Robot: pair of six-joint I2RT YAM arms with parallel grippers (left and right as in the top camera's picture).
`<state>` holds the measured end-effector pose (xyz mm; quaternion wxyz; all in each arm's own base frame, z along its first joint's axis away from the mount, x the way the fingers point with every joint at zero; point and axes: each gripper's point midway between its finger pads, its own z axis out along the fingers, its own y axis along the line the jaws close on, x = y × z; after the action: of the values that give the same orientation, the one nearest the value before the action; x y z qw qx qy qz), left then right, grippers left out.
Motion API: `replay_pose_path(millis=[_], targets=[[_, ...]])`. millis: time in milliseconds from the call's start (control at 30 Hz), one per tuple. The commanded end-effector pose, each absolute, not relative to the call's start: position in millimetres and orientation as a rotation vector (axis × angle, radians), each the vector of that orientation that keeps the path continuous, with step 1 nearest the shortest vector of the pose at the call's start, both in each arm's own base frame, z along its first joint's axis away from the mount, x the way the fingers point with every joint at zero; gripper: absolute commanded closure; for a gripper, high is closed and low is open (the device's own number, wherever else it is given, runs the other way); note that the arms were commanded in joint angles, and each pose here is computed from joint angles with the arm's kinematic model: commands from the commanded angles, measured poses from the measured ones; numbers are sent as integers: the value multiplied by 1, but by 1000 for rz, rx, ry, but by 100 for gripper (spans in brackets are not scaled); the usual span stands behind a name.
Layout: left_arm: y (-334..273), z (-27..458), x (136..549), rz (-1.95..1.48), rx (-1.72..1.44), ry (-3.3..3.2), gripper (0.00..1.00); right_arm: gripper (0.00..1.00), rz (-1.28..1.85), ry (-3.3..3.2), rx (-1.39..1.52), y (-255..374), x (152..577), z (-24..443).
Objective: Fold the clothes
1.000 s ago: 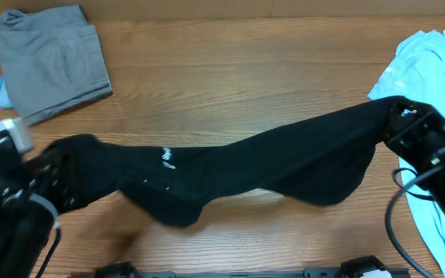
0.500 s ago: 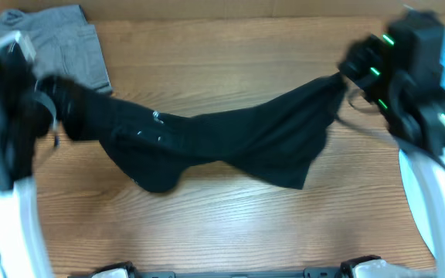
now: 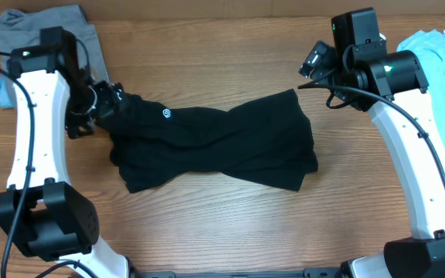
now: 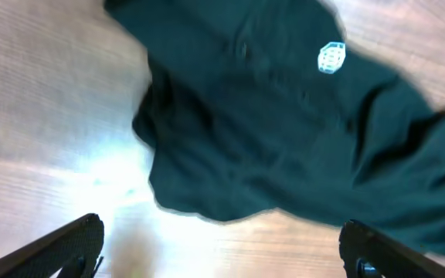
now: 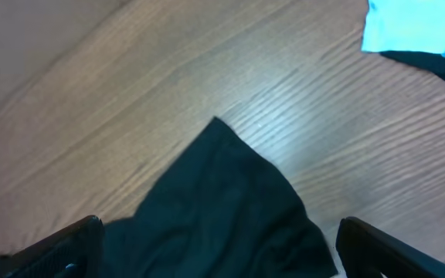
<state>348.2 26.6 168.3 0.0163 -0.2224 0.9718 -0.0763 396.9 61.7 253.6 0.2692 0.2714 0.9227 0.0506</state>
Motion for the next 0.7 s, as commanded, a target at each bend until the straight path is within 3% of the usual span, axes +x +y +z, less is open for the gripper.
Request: replay_pose_path(millis=[0,267,667], targets=[[28,211,324,-39,-614,2948,0,0,135,2461,723,57,392,267],[11,256,270,-74,-531,2805,0,0,94,2521,732,54,379,259],[-22,135,226,-309,-562,3066,1,0,21,2605,627,45,369,251]])
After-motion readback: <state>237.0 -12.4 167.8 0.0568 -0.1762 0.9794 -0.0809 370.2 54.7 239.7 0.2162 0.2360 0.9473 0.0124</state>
